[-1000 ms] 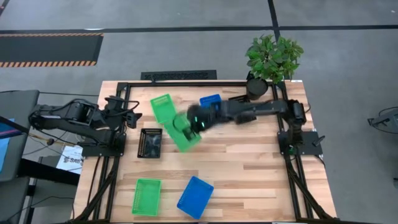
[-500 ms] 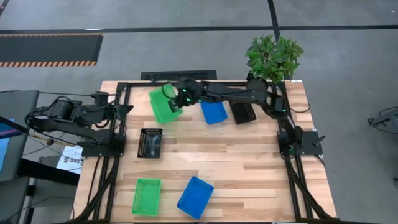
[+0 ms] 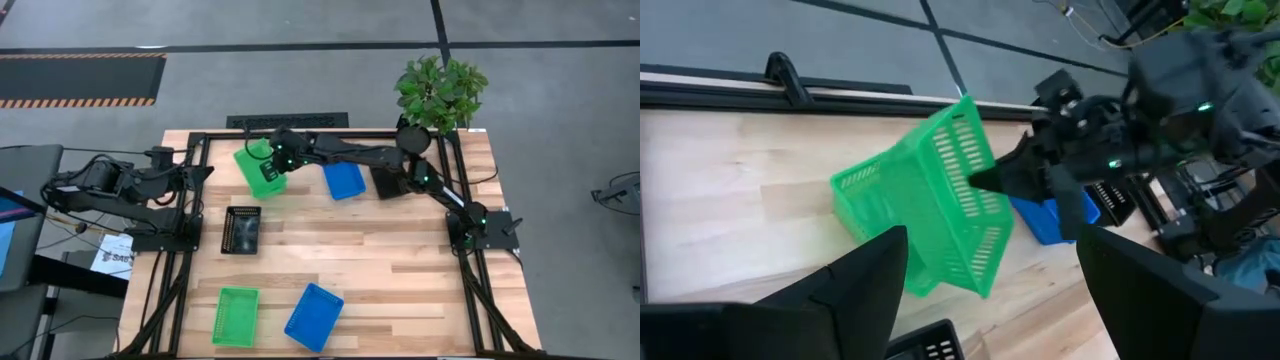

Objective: Stack baskets by color
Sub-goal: Stack the middle green bin on top of the top green bin

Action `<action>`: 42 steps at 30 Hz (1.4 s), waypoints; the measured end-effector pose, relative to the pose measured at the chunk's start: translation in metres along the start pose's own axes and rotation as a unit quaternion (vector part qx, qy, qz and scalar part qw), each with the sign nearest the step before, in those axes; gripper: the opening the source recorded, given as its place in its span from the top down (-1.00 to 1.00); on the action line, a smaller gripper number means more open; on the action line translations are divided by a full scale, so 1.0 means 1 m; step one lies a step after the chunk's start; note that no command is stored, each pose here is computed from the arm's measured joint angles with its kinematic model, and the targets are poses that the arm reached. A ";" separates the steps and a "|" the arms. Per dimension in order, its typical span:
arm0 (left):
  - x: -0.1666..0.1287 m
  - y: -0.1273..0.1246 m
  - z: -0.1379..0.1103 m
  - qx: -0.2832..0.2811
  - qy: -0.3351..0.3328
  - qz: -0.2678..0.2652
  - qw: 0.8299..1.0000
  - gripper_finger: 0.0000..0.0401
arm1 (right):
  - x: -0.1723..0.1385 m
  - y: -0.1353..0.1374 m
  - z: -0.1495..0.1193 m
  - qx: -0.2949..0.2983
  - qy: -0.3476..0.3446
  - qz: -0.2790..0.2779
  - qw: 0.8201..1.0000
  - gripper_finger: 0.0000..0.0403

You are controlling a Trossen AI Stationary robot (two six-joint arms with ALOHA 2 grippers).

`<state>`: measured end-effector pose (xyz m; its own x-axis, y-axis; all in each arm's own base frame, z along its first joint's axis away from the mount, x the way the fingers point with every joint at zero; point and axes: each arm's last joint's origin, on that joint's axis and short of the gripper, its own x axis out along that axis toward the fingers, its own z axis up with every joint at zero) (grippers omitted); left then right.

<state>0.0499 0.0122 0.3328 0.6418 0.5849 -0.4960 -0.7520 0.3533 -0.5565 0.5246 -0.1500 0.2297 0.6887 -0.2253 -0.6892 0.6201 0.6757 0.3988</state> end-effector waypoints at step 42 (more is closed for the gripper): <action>0.000 0.000 0.000 0.016 -0.002 0.003 1.000 -0.39 | -0.008 -0.014 -0.025 -0.110 0.136 -0.100 0.979 0.94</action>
<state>0.0504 0.0123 0.3326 0.6363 0.5903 -0.4967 -0.7606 0.3723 -0.5319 0.5009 -0.1401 0.2143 0.4171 -0.1935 -0.8880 0.6157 0.7789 0.1195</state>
